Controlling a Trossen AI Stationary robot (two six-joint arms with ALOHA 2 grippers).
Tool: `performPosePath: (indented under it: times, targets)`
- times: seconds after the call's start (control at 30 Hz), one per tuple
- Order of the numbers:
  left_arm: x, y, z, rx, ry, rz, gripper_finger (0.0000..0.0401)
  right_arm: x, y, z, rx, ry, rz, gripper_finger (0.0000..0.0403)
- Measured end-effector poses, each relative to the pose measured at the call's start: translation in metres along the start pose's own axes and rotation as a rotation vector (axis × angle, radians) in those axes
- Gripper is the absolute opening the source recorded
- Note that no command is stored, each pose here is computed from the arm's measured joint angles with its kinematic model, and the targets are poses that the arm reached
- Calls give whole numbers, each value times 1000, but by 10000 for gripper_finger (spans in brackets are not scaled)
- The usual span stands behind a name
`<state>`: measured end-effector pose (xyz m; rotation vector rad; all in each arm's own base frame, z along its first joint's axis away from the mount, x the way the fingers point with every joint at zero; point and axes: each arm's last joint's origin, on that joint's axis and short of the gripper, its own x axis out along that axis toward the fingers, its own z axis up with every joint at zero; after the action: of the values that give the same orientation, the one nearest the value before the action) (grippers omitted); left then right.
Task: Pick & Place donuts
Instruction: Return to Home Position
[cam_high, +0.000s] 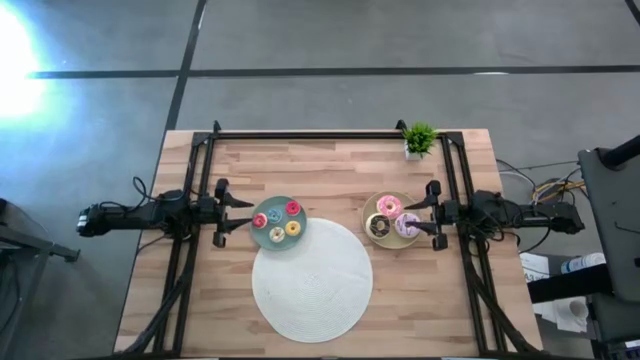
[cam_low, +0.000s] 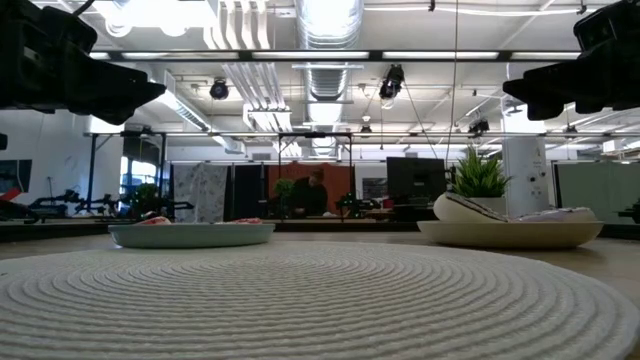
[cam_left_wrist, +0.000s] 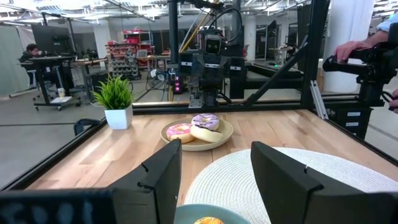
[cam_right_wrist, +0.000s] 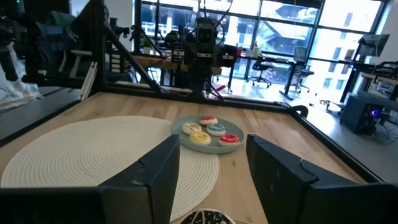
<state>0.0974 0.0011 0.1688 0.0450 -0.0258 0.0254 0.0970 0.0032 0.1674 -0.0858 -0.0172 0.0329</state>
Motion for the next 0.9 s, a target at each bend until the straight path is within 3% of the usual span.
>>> performPosePath:
  times: [0.9]
  targets:
    - [0, 0, 0, 0, 1, 0, 168, 1, 0, -2, 42, 20, 1, 178]
